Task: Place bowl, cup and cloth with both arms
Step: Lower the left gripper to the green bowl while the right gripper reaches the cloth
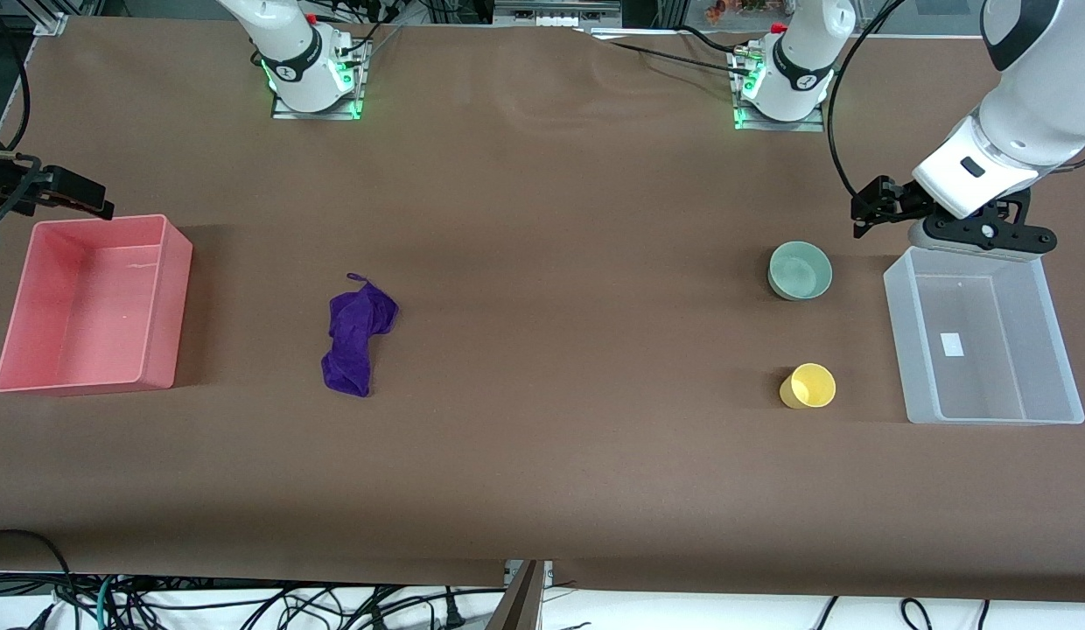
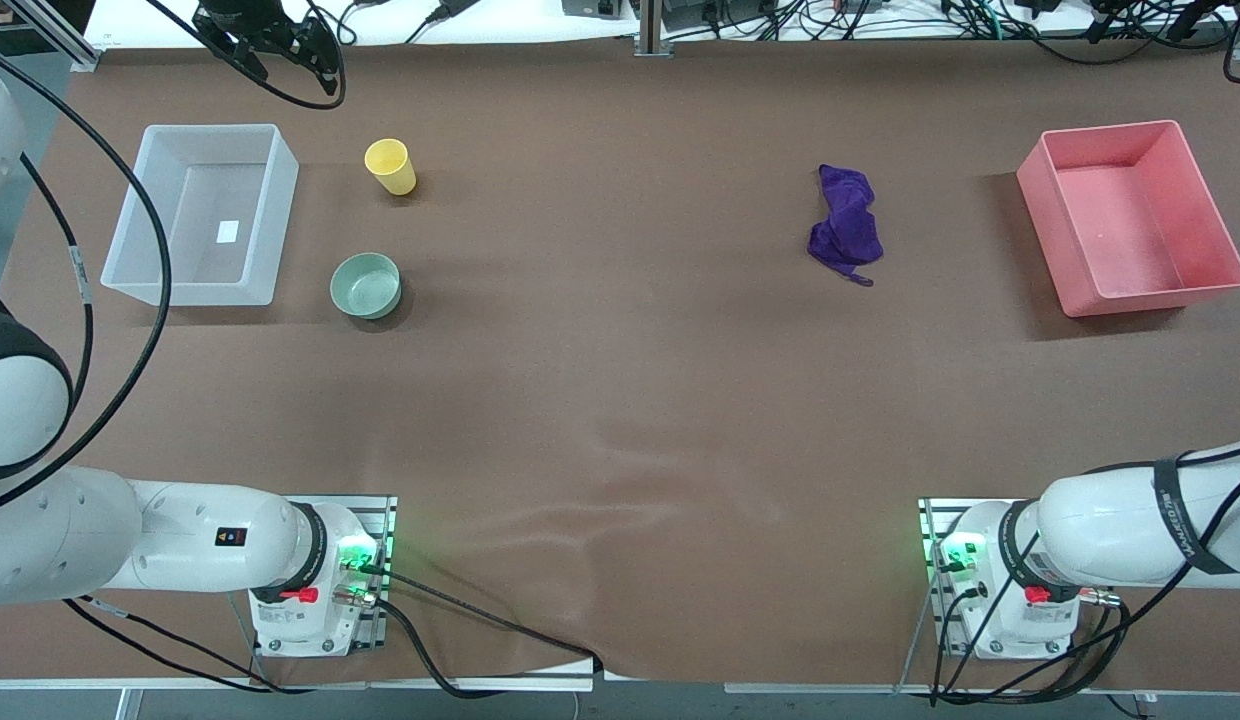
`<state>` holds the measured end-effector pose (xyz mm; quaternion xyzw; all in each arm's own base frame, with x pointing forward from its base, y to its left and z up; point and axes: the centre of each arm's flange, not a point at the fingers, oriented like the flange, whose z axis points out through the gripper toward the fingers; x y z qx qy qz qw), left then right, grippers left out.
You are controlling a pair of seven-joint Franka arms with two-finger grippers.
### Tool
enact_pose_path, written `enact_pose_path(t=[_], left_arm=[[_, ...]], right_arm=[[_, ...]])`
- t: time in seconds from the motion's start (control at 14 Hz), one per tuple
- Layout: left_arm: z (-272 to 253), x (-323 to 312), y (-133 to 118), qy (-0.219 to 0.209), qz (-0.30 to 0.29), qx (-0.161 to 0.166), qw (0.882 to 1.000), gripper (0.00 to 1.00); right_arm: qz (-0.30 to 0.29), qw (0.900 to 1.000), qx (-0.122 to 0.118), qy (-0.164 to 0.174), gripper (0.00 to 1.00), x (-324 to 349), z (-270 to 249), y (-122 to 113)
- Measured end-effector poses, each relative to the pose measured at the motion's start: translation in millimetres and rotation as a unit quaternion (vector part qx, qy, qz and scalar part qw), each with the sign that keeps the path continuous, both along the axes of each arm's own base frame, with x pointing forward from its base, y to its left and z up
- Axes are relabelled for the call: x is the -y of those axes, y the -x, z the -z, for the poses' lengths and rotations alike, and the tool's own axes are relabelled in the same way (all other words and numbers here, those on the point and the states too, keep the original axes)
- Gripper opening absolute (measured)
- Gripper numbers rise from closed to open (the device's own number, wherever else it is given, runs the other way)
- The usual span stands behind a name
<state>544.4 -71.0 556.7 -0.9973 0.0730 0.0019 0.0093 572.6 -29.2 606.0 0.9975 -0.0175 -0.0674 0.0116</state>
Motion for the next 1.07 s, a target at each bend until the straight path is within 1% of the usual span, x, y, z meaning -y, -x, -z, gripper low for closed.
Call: enact_pose_path(t=[0.5,0.79,1.07], left_arm=[[1,0,2,-0.001,0.000,-0.009,1.000,1.00],[7,-1,6,-0.004,-0.001,-0.031,1.000,1.00],[12,-1,5,-0.005,-0.001,-0.041,0.999,1.00]], right_arm=[[0.000,1.000,0.000,0.000,1.00,0,0,0],[0.000,1.000,0.000,0.000,1.00,1,0,0],[0.000,1.000,0.000,0.000,1.00,1,0,0]])
